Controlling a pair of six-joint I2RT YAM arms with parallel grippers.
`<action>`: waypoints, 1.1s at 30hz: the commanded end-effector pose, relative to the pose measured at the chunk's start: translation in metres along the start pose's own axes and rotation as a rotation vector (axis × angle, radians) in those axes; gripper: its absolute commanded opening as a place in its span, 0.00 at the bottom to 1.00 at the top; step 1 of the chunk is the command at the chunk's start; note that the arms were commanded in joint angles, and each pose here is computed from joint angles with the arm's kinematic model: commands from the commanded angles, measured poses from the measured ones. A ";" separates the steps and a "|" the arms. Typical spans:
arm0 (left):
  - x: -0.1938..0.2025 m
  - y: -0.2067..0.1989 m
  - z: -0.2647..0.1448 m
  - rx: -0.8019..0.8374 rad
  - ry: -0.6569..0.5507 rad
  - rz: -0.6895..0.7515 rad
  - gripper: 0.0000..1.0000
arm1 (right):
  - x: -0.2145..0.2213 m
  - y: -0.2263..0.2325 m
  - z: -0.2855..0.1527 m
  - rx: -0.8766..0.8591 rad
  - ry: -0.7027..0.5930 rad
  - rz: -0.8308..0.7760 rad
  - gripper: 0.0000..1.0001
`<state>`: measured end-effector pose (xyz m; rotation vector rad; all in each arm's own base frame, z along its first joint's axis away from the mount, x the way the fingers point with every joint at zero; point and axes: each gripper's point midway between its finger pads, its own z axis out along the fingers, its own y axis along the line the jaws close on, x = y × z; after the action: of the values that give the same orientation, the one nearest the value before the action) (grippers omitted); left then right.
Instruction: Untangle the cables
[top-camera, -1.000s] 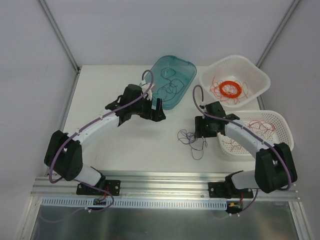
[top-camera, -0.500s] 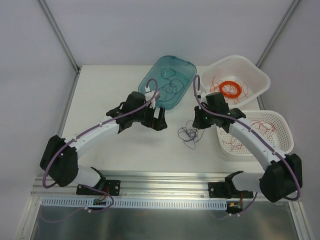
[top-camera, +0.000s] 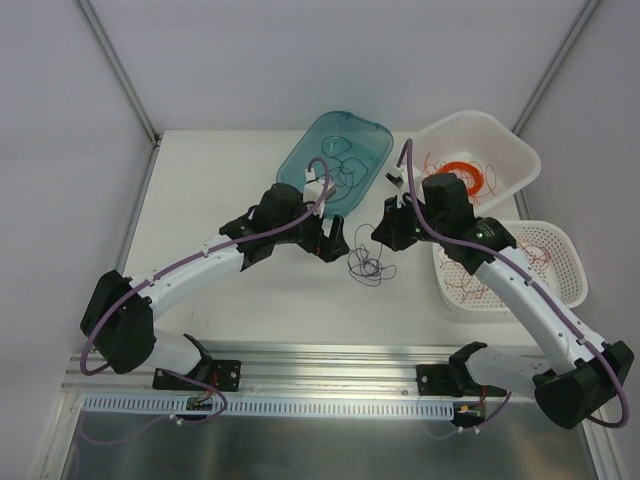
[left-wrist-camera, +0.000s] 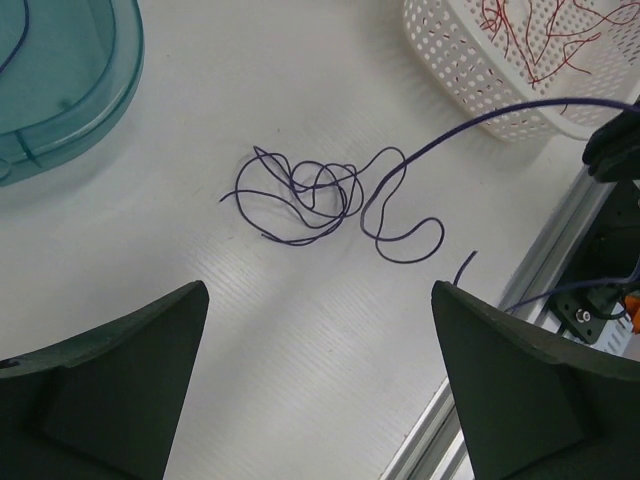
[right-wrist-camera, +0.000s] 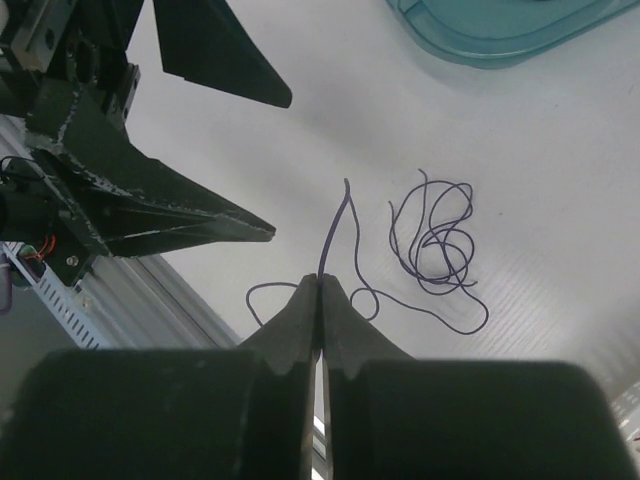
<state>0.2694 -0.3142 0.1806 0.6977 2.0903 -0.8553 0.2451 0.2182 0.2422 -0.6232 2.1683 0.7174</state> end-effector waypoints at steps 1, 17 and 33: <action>-0.039 -0.022 -0.007 0.083 -0.130 0.072 0.95 | -0.023 0.025 -0.015 -0.095 -0.086 -0.042 0.01; -0.051 -0.042 0.023 0.219 -0.212 0.085 0.62 | -0.025 0.049 -0.024 -0.210 -0.172 -0.021 0.01; -0.082 -0.028 -0.036 0.026 -0.295 0.161 0.00 | 0.015 -0.001 -0.004 0.003 -0.085 0.084 0.54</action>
<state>0.2774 -0.3354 0.2283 0.7161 1.8560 -0.9355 0.2230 0.2217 0.2354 -0.5513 2.1249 0.8401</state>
